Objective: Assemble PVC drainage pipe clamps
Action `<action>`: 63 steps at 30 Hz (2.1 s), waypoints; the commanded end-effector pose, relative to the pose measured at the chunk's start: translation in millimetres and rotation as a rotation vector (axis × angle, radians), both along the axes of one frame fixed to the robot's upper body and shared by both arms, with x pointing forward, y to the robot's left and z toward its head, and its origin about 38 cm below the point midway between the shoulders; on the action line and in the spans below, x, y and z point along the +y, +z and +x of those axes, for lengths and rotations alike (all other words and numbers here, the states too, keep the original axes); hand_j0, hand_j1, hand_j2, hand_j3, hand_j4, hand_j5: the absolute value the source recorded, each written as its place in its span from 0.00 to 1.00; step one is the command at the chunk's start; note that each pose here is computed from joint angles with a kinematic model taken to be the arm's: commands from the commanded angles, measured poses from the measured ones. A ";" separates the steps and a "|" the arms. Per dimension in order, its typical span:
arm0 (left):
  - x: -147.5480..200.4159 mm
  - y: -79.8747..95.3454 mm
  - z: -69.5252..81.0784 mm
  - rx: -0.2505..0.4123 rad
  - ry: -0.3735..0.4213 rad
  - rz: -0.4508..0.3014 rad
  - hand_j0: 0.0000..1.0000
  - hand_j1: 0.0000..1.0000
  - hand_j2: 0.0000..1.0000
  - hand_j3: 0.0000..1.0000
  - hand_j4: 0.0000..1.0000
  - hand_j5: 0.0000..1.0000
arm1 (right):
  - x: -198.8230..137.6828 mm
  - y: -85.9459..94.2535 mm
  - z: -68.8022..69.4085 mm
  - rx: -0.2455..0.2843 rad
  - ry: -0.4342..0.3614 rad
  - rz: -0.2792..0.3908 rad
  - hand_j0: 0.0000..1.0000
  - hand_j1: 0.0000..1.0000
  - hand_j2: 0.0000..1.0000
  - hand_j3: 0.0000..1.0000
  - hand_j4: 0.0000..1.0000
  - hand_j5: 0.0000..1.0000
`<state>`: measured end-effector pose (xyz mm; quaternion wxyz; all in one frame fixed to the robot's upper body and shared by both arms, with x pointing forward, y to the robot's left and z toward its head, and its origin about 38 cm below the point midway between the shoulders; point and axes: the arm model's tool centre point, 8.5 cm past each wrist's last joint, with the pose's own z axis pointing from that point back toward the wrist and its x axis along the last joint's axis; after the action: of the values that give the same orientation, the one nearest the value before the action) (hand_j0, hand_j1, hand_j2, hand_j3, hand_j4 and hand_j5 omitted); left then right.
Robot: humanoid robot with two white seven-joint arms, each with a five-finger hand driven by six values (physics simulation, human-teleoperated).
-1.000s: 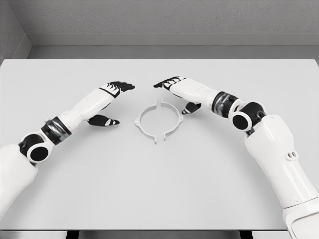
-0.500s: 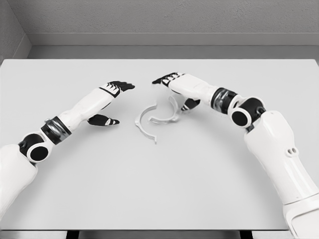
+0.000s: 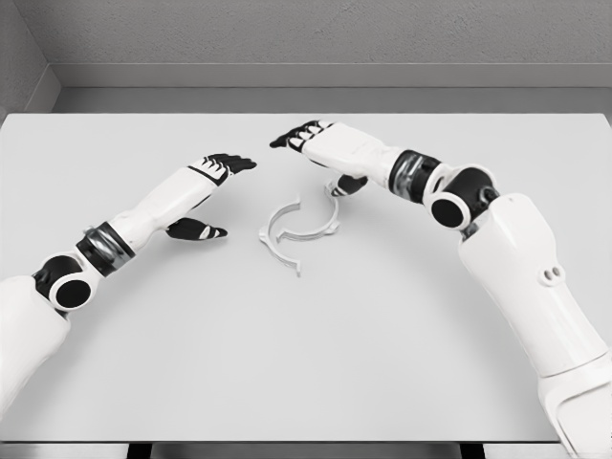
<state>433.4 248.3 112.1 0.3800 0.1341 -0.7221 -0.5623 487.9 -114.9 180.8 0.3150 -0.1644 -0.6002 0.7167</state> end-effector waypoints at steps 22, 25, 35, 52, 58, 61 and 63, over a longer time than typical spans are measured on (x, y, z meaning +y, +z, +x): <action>147.6 63.0 24.7 -0.079 0.269 0.169 1.00 1.00 1.00 1.00 1.00 1.00 | 30.6 -25.3 0.5 0.055 0.035 -0.055 1.00 1.00 1.00 1.00 1.00 1.00; 146.3 62.1 24.6 -0.077 0.265 0.171 1.00 1.00 1.00 1.00 1.00 1.00 | 33.5 -27.2 -0.7 0.056 0.038 -0.056 1.00 1.00 1.00 1.00 1.00 1.00; 142.7 59.2 23.1 -0.072 0.255 0.170 1.00 1.00 1.00 1.00 1.00 1.00 | 39.6 -40.8 -3.6 0.074 0.053 -0.105 1.00 1.00 1.00 1.00 1.00 1.00; 137.8 56.0 23.5 -0.068 0.246 0.166 1.00 1.00 1.00 1.00 1.00 1.00 | 39.1 -43.6 -6.1 0.055 0.076 -0.190 1.00 1.00 1.00 1.00 1.00 1.00; 137.1 55.6 23.6 -0.066 0.245 0.166 1.00 1.00 1.00 1.00 1.00 1.00 | 34.4 -34.0 -8.3 0.022 0.082 -0.195 1.00 1.00 1.00 1.00 1.00 1.00; 137.1 56.4 24.0 -0.069 0.245 0.165 1.00 1.00 1.00 1.00 1.00 1.00 | 29.8 -31.9 -8.5 0.014 0.078 -0.199 1.00 1.00 1.00 1.00 1.00 1.00; 136.5 55.4 23.7 -0.068 0.245 0.165 1.00 1.00 1.00 1.00 1.00 1.00 | 25.4 -32.6 -7.6 0.015 0.072 -0.206 1.00 1.00 1.00 1.00 1.00 1.00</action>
<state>457.4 384.5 167.4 0.4077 0.2715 -0.6624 -0.5669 479.7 -85.9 147.4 0.2739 -0.1661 -0.5277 0.7867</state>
